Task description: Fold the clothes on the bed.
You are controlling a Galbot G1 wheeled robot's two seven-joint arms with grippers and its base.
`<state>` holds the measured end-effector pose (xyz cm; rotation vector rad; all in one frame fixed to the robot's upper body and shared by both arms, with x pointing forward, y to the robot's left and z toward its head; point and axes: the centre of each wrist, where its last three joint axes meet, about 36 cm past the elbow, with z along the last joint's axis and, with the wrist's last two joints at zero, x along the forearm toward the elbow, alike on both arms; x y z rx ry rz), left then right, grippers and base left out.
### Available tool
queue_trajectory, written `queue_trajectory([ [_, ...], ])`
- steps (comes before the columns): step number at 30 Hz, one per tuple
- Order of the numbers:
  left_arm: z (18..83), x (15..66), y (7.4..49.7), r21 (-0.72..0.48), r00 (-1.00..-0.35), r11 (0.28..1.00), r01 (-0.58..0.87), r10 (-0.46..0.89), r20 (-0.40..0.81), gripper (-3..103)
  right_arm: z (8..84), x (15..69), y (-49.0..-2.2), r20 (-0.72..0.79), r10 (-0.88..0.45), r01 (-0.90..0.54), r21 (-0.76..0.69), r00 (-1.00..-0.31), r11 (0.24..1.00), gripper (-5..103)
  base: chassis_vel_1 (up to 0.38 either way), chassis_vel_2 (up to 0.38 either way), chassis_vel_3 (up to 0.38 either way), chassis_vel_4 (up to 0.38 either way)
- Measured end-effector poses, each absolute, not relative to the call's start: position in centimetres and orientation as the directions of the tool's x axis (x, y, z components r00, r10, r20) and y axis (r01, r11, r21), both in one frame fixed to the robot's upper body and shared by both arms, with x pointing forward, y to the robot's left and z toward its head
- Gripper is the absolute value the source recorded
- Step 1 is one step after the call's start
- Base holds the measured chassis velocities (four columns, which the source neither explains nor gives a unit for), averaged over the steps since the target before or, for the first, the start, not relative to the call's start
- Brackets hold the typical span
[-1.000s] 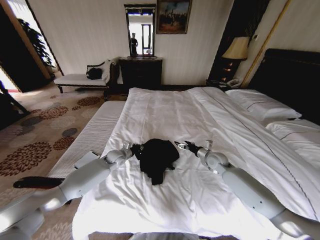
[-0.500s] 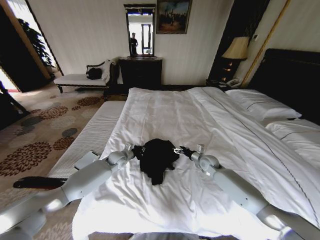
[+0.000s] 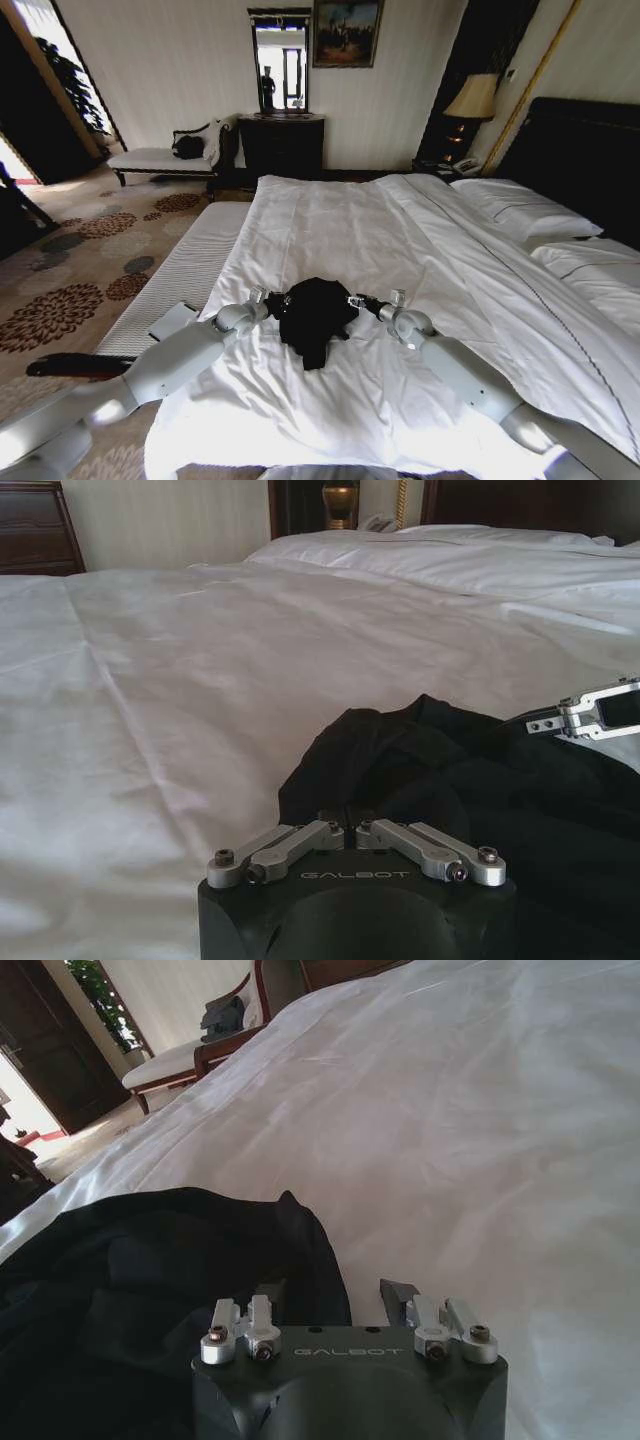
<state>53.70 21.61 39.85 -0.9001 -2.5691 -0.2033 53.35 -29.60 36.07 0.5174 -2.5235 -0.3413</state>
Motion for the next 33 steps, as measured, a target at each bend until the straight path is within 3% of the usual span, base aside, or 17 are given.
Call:
queue_trajectory([
  [2,39.8,53.7,21.5,0.001,-0.708,0.78,0.625,0.566,0.423,0,36.0,53.3,-29.5,0.456,-0.427,-0.291,0.339,-0.781,0.894,50,0.0,0.0,0.0,0.0],
  [5,39.8,53.7,21.6,0.001,-0.709,0.782,0.624,0.565,0.422,0,35.8,53.2,-29.4,0.46,-0.429,-0.294,0.337,-0.778,0.895,33,0.0,0.0,0.0,0.0],
  [9,39.7,53.7,21.7,0.0,-0.712,0.785,0.62,0.562,0.421,0,35.8,52.9,-29.3,0.462,-0.433,-0.299,0.336,-0.774,0.893,22,0.0,0.0,0.0,0.0],
  [10,39.6,53.6,21.8,-0.002,-0.713,0.787,0.617,0.561,0.421,0,35.8,52.7,-29.3,0.462,-0.435,-0.303,0.333,-0.773,0.893,12,0.0,0.0,0.0,0.0],
  [12,39.5,53.5,21.8,-0.002,-0.713,0.787,0.617,0.56,0.421,0,35.8,52.7,-29.3,0.462,-0.435,-0.305,0.331,-0.773,0.893,12,0.0,0.0,0.0,0.0],
  [14,39.4,53.5,21.9,-0.001,-0.715,0.789,0.614,0.557,0.422,0,36.0,52.6,-29.2,0.46,-0.435,-0.309,0.327,-0.774,0.893,2,0.0,0.0,0.0,0.0],
  [29,39.5,53.3,22.0,0.002,-0.718,0.789,0.615,0.558,0.416,0,37.3,52.4,-28.9,0.443,-0.433,-0.316,0.315,-0.785,0.895,0,0.0,0.0,0.0,0.0],
  [33,41.1,53.9,22.5,0.006,-0.735,0.795,0.606,0.558,0.385,0,40.0,52.4,-29.5,0.393,-0.426,-0.327,0.295,-0.815,0.898,0,0.0,0.0,0.0,0.0],
])
